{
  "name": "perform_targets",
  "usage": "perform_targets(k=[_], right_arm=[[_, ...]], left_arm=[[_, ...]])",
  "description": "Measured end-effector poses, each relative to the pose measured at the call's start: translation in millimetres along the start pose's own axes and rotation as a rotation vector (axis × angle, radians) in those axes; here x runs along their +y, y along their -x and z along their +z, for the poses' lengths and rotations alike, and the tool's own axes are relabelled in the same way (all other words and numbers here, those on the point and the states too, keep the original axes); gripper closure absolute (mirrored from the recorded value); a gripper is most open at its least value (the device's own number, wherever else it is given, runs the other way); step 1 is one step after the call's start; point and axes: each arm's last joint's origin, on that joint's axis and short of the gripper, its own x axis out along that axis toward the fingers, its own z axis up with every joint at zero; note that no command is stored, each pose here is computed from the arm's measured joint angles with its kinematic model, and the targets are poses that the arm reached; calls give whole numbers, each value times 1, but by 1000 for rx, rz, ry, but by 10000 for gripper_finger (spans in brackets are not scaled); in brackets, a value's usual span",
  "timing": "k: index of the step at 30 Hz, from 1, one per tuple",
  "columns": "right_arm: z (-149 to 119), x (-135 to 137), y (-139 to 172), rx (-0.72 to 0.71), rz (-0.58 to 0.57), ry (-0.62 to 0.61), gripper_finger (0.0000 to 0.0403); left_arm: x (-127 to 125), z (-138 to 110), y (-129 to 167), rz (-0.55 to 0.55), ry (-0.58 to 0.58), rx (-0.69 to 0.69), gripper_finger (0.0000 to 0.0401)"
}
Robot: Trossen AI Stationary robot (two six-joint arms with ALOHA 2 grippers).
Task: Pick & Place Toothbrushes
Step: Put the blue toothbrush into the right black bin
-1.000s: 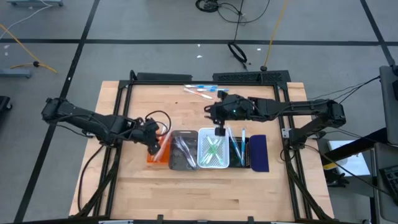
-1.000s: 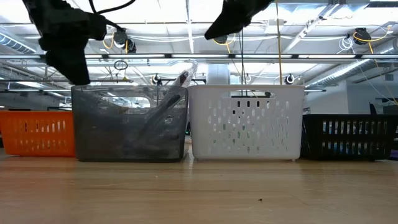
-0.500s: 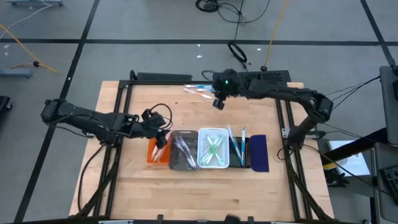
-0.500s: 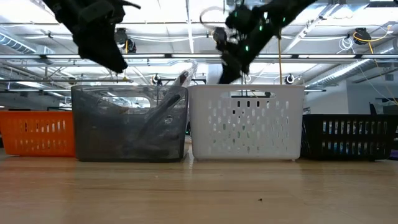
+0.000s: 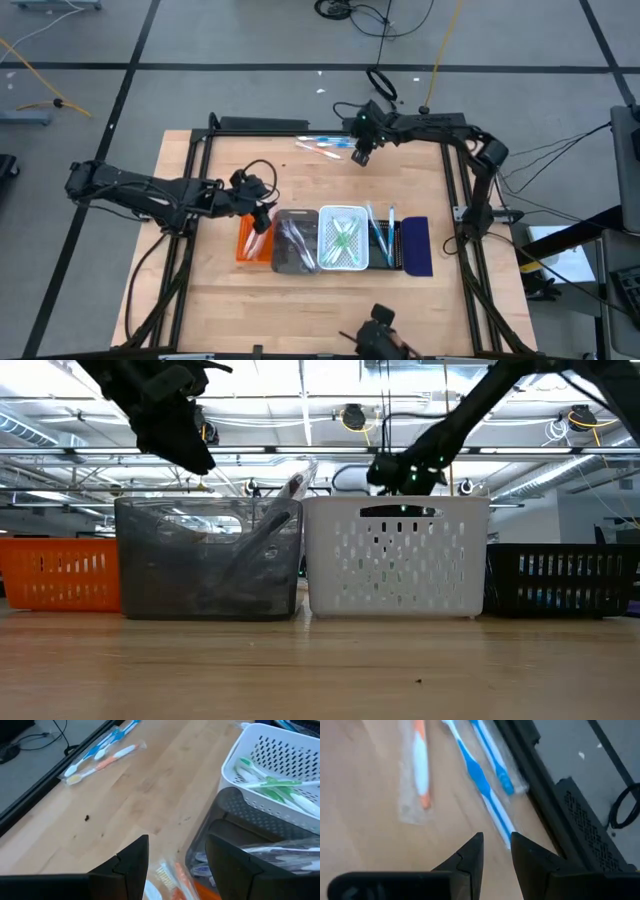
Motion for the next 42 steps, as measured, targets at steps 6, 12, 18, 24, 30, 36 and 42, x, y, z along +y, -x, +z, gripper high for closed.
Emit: perform_targets(k=[6,12,18,24,30,36,42], right_arm=[[-10,-5,-23,36,2,17,314],[-7,-8,-26,-4,-22,62,314],[-8,-11,-26,-6,-22,70,314],[-12,-11,-37,10,-15,91,314],[-19,-11,-49,48,0,111,321],[-18,-5,-42,70,17,150,387],[-12,10,-25,43,127,158,391]], left_arm=[[2,1,-1,10,8,0,205],[2,1,-1,9,10,-1,206],[2,1,-1,9,10,-1,205],[2,1,-1,8,10,-1,205],[2,1,-1,8,10,-1,205],[3,1,-1,11,10,-1,206],[3,1,-1,11,11,-1,205]])
